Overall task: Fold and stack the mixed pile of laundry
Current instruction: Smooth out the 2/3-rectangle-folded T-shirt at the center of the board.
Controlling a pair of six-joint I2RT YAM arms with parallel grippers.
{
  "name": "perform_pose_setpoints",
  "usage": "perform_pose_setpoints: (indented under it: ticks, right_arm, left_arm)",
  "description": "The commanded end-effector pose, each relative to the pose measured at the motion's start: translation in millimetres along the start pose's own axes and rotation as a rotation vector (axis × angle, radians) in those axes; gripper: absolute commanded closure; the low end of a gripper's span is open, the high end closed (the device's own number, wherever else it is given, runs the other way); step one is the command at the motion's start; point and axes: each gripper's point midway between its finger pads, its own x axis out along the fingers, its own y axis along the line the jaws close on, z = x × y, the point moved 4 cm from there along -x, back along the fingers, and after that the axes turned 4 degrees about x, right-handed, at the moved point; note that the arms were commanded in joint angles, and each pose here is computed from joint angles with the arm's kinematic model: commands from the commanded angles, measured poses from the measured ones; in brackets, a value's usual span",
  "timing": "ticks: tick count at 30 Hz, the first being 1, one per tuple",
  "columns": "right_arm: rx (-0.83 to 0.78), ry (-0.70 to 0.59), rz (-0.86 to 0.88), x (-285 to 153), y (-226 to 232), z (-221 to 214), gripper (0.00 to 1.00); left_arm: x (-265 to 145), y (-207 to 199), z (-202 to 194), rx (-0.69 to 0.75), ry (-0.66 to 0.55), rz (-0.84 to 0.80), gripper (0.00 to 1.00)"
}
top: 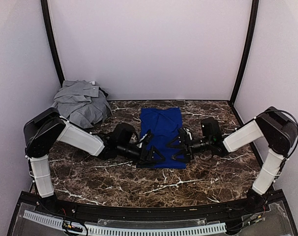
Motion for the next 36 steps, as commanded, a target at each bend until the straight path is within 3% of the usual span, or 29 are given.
perform_pose_setpoints:
  ticks: [1,8,18,23,27,36]
  right_arm:
    - [0.043,0.034,0.047,13.5,-22.7,-6.3,0.01]
    - [0.137,0.018,-0.035,3.6,-69.9,-21.3,0.05]
    - [0.038,-0.071,-0.189,-47.8,-47.5,-25.6,0.06]
    - [0.025,-0.075,-0.267,-55.3,-53.1,-33.1,0.18]
    - [0.032,-0.071,-0.290,-51.9,-57.6,-33.7,0.34]
    - [0.086,-0.018,-0.370,-20.6,-73.2,-46.2,0.50]
  left_arm:
    - [2.7,10.9,-6.6,-0.034,-0.011,-0.005,0.01]
    - [-8.4,52.4,-23.3,-0.134,-0.027,0.049,0.01]
    - [-63.5,52.2,-22.5,-0.077,-0.105,0.184,0.01]
    - [-87.6,49.7,-28.8,-0.045,-0.120,0.311,0.01]
    - [-102.6,50.5,-30.2,-0.039,-0.160,0.379,0.09]
    - [-111.0,82.5,-29.0,-0.105,-0.153,0.491,0.39]
